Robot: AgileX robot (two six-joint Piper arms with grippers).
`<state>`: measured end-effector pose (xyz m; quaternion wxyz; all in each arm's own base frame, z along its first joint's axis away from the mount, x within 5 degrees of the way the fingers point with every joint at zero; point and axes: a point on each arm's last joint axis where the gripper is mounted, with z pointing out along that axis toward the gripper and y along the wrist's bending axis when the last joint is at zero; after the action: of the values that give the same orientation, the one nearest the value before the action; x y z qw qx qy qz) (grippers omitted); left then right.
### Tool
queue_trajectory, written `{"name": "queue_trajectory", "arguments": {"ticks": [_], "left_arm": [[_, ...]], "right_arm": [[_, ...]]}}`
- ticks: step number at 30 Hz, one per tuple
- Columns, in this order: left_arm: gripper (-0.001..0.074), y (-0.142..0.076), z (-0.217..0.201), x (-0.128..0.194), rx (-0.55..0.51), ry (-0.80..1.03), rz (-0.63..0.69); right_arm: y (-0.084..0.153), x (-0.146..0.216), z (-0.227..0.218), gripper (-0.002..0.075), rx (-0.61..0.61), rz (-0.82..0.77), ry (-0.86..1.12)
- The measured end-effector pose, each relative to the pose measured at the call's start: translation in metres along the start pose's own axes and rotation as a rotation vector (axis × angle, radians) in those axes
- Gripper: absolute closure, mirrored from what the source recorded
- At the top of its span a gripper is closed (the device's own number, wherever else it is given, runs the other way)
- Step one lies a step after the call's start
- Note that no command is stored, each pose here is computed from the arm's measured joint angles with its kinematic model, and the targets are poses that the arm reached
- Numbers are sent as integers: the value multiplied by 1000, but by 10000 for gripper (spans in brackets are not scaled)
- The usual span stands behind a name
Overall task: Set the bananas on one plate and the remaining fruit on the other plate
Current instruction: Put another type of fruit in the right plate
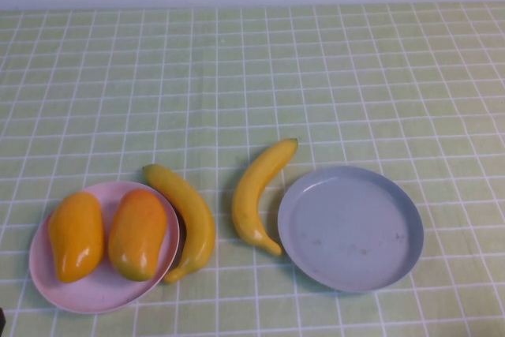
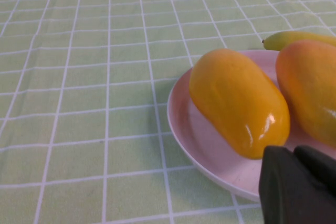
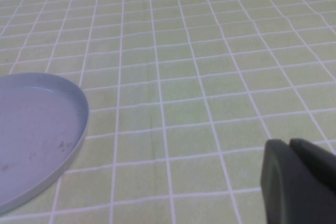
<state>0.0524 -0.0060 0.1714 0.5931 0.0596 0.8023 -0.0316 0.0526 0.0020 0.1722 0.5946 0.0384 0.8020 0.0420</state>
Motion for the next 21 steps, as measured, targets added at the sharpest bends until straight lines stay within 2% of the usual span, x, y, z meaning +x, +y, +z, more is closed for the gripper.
{"name": "queue_trajectory", "arguments": {"ticks": [19, 21], "left_arm": [[731, 0, 0, 0, 0, 0, -2], [731, 0, 0, 0, 0, 0, -2]], "right_arm": [[0, 0, 0, 743, -1, 1, -3], [1, -4, 0, 743, -16, 38, -44]]}}
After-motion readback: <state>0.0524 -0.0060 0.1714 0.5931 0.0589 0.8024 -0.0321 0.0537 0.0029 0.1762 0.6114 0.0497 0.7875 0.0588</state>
